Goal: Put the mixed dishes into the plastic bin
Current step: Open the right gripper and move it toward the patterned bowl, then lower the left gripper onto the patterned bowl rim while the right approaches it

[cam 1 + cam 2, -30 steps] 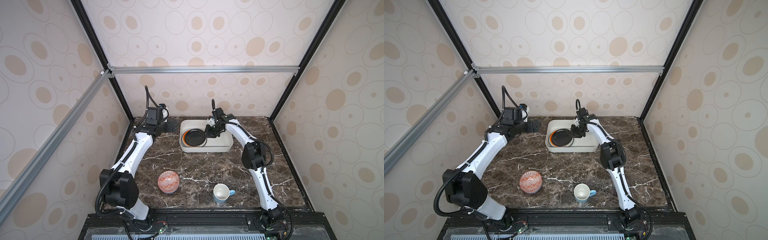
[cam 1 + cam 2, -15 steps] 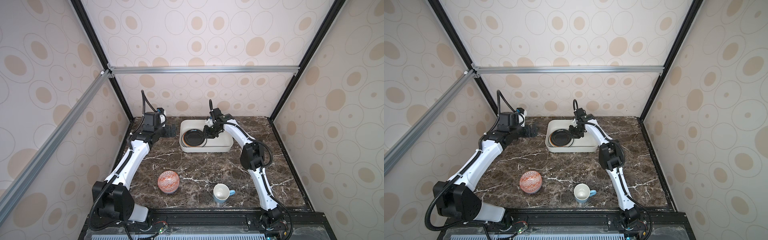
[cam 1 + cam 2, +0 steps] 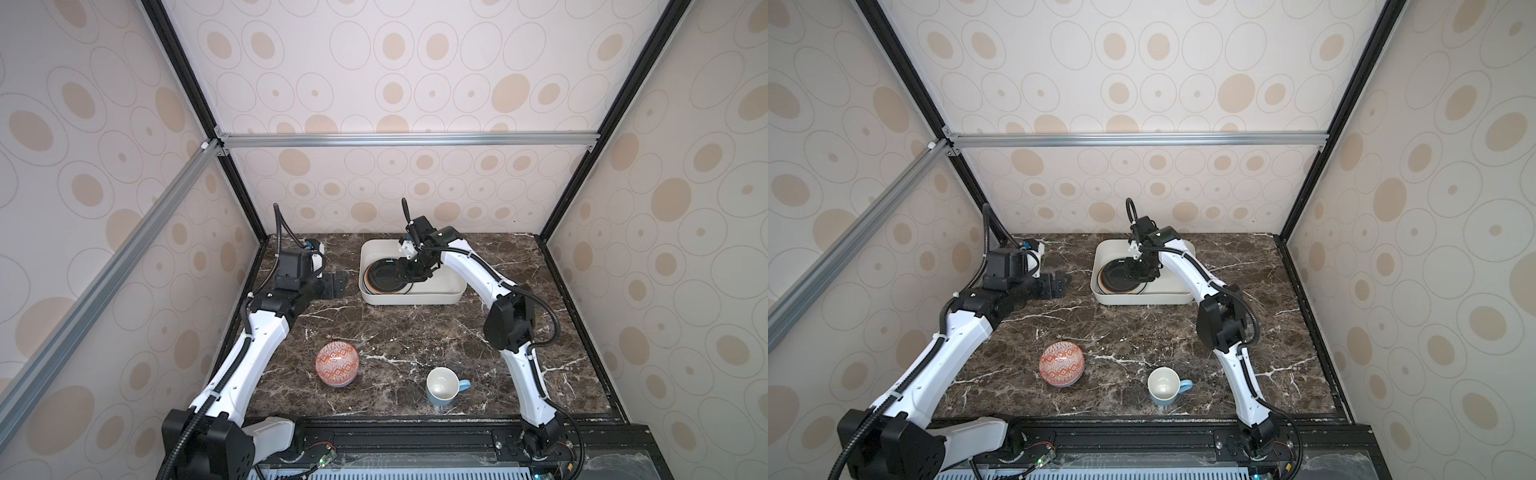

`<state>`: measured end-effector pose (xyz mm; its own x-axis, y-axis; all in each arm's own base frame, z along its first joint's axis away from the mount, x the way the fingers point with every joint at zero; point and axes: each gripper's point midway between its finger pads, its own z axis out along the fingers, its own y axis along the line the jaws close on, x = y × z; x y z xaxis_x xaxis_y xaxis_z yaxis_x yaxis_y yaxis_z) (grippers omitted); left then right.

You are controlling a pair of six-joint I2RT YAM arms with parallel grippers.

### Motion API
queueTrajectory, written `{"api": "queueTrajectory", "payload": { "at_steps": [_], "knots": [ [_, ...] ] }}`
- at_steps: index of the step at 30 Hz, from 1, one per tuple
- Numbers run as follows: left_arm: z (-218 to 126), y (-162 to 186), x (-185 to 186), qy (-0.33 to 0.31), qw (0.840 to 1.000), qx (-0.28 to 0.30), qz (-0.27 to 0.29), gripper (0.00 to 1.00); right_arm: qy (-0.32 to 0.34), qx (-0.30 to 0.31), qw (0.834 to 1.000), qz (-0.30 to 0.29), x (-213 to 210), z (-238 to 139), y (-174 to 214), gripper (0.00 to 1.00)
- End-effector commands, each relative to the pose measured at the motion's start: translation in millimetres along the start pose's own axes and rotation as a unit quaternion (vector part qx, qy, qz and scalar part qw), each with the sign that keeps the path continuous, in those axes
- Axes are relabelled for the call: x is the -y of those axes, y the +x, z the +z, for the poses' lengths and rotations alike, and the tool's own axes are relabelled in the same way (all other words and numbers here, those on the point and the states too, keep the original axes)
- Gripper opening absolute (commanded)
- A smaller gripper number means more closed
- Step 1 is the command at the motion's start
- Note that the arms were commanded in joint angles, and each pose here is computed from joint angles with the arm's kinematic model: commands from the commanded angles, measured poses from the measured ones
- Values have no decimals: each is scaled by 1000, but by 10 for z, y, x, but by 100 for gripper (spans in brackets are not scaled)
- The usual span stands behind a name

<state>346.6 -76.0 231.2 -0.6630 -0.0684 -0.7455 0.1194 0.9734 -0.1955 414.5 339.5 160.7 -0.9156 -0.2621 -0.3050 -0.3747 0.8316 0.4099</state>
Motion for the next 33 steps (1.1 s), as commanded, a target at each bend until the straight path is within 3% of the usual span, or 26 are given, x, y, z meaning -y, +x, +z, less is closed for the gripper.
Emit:
{"api": "queueTrajectory", "payload": {
  "at_steps": [1, 14, 28, 33],
  "knots": [
    [-160, 256, -69, -9, 999, -12, -31, 99, 11, -29, 999, -32, -241, -125, 349, 44],
    [-648, 937, -177, -27, 993, -39, -107, 99, -16, -92, 993, -75, -934, 206, 1391, 44],
    [-492, 1740, -236, -38, 972, -149, -175, 82, -2, -63, 994, -87, -929, 40, 1372, 44],
    [-418, 1805, -280, -51, 969, -166, -174, 76, 16, -59, 994, -92, -848, -84, 1295, 45]
  ]
}}
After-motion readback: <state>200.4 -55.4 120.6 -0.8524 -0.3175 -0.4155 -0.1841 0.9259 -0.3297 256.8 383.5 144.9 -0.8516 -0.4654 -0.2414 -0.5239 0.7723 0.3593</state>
